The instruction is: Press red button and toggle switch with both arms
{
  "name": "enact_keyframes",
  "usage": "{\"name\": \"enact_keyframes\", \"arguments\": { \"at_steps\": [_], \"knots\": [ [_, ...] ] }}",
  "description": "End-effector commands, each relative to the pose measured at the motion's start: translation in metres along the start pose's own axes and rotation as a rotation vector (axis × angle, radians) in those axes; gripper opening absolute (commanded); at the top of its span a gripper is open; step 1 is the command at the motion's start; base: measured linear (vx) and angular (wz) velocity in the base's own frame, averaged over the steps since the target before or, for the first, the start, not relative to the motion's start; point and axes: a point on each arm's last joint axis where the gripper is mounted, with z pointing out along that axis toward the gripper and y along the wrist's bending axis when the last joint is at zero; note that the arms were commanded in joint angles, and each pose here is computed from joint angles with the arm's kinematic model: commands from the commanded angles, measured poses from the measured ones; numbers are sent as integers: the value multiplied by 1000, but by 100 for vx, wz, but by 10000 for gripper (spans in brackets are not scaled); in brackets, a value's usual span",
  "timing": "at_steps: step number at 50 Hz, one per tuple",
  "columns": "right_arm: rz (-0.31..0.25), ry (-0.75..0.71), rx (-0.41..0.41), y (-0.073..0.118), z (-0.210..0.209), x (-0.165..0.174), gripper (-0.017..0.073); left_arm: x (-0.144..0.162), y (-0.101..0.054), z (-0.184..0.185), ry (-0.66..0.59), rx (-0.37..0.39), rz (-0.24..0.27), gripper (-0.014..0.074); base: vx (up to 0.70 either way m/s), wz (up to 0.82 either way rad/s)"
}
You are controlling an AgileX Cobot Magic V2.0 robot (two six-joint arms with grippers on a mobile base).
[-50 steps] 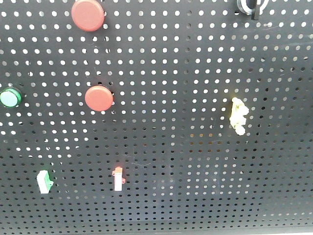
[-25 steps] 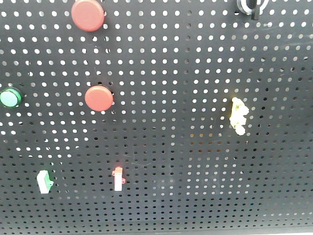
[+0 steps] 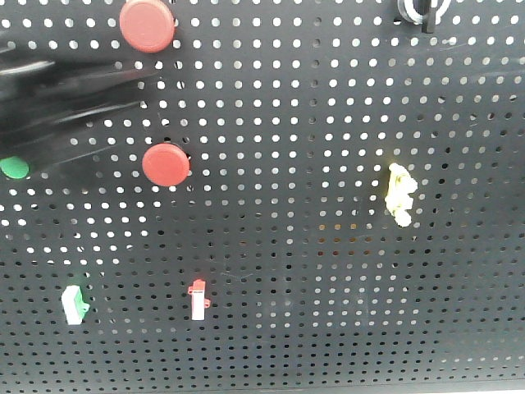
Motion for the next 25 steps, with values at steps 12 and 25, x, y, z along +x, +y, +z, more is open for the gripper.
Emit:
{"name": "enact_keyframes", "arguments": {
  "at_steps": [12, 25],
  "knots": [
    [-14, -65, -2, 0, 1, -14, -3, -32, 11, -5, -157, -95, 4, 1, 0, 0],
    [-17, -65, -2, 0, 1, -14, -3, -27, 17, 5, -163, -145, 35, 1, 0, 0]
  ]
}}
